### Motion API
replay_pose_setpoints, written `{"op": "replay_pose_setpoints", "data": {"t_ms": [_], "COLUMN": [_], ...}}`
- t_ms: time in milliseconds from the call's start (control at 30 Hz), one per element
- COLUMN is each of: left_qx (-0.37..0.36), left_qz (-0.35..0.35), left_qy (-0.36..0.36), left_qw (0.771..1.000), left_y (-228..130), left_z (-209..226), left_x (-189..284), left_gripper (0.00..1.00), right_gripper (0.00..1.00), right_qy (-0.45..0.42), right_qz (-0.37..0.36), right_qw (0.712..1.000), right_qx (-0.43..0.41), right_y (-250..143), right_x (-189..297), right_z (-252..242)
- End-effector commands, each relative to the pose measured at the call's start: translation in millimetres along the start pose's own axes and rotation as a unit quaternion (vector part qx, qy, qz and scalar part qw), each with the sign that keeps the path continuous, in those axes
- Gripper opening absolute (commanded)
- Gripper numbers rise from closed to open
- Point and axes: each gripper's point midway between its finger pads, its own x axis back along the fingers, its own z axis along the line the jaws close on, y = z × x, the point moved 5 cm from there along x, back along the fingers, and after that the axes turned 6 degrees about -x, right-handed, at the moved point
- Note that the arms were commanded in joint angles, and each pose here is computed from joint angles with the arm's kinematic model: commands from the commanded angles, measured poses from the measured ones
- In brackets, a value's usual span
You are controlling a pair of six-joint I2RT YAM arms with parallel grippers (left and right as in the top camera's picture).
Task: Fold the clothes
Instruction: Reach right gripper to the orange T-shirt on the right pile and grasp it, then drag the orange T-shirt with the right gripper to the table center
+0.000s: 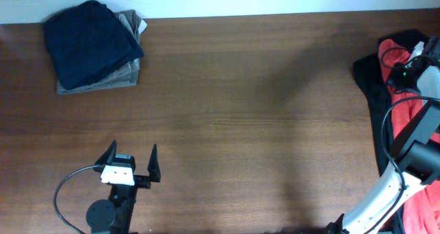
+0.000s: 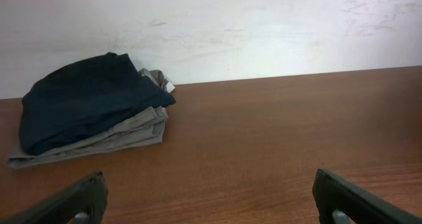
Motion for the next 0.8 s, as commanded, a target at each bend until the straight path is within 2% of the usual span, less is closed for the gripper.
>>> {"op": "replay_pose_setpoints", "data": {"t_ms": [0, 233, 400, 567, 767], "left_qx": [-0.004, -0.004, -0.004, -0.004, -0.004], "left_qz": [0.000, 0.000, 0.000, 0.000, 0.000], "left_qy": [0.003, 0.003, 0.003, 0.003, 0.003], "left_qw": [1.000, 1.000, 1.000, 1.000, 1.000], "left_y": [-1.8, -1.8, -1.8, -1.8, -1.8], "left_z": [0.3, 0.2, 0.3, 0.2, 0.2], "left_x": [-0.1, -0.1, -0.1, -0.1, -0.1], "left_gripper": [0.99, 0.99, 0.99, 0.99, 0.99], "right_gripper": [0.04, 0.04, 0.04, 0.04, 0.04], "right_qy": [0.044, 0.167, 0.210, 0.255, 0.337], "right_qz": [-0.070, -0.108, -0.115, -0.092, -0.032], "right_qw": [0.997, 0.980, 0.970, 0.959, 0.929], "right_qx": [0.002, 0.004, 0.031, 0.081, 0.152], "right_y": [36.1, 46.7, 38.0, 10.6, -41.1], "right_x": [64.5, 136.8, 182.9, 214.8, 234.9], "right_z": [23.4, 70.3, 111.4, 165.8, 250.0]}}
